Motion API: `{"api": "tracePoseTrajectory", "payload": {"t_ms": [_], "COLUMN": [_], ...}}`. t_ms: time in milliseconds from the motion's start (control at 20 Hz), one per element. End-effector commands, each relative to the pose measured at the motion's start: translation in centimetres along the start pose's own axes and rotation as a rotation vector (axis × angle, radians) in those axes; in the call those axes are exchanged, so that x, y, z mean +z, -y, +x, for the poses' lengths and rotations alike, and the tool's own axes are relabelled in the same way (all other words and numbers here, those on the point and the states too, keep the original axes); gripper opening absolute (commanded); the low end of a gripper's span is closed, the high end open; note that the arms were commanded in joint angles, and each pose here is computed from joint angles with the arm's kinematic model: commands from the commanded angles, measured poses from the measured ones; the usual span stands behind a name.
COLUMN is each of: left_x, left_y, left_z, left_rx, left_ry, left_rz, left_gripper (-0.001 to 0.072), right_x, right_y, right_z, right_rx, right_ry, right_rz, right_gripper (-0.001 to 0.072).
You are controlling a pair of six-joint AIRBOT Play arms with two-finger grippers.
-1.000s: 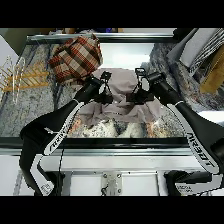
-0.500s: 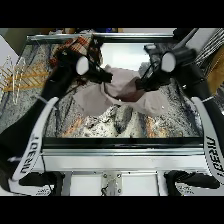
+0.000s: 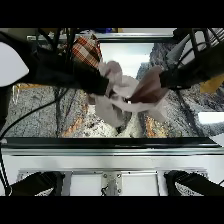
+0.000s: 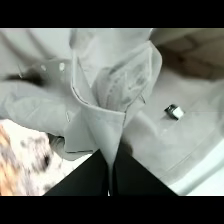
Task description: Fold the clothes and pants, and hang the long-sleeved shirts on hangers.
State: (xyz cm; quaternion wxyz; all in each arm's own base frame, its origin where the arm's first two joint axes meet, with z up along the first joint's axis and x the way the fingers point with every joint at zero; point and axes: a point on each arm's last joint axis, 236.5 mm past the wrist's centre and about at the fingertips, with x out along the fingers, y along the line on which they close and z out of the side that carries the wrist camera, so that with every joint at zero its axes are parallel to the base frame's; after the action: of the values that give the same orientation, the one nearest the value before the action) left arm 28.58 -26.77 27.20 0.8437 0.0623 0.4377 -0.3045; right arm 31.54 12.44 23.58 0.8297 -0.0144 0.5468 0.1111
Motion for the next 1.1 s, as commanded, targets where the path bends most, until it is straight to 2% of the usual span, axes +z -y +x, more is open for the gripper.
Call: {"api": "tracePoseTrajectory", "payload": {"t_ms": [0,150,300,400,650,950,1000,1050], "left_x": [-6.3,-10.3,-10.4,-12.1,-18.7,-19.3,-19.2,-19.0], "left_y": [1.0,-0.8,-4.0,-4.2,-3.6,-3.1,-3.1,-3.0], "left_z": [1.0,3.9,6.8,8.4,10.0,9.5,9.3,9.1], "left_rx": [0.004,0.044,0.045,0.009,0.02,-0.016,-0.018,-0.023], "left_ry": [-0.198,-0.224,-0.12,-0.172,-0.262,-0.189,-0.181,-0.168], "left_rz": [-0.023,-0.171,-0.337,-0.413,-0.5,-0.515,-0.513,-0.509], "left_gripper": [0.0014,0.0015,0.0014,0.0014,0.0015,0.0015,0.0067,0.0397], "right_x": [-5.3,-9.3,-7.6,-6.7,-8.0,-8.7,-8.7,-8.7], "right_y": [-0.8,-1.2,-1.6,-2.0,-3.7,-4.4,-4.4,-4.5], "right_z": [-0.3,1.0,2.8,4.3,6.6,7.5,7.5,7.5], "right_rx": [0.026,0.003,0.006,0.004,0.001,0.002,0.003,0.005], "right_ry": [-0.077,-0.153,-0.103,-0.109,-0.176,-0.194,-0.195,-0.196], "right_rz": [0.064,0.088,0.095,0.096,0.057,0.059,0.059,0.059], "right_gripper": [0.0013,0.0013,0.0013,0.0013,0.0013,0.0014,0.0014,0.0014]}}
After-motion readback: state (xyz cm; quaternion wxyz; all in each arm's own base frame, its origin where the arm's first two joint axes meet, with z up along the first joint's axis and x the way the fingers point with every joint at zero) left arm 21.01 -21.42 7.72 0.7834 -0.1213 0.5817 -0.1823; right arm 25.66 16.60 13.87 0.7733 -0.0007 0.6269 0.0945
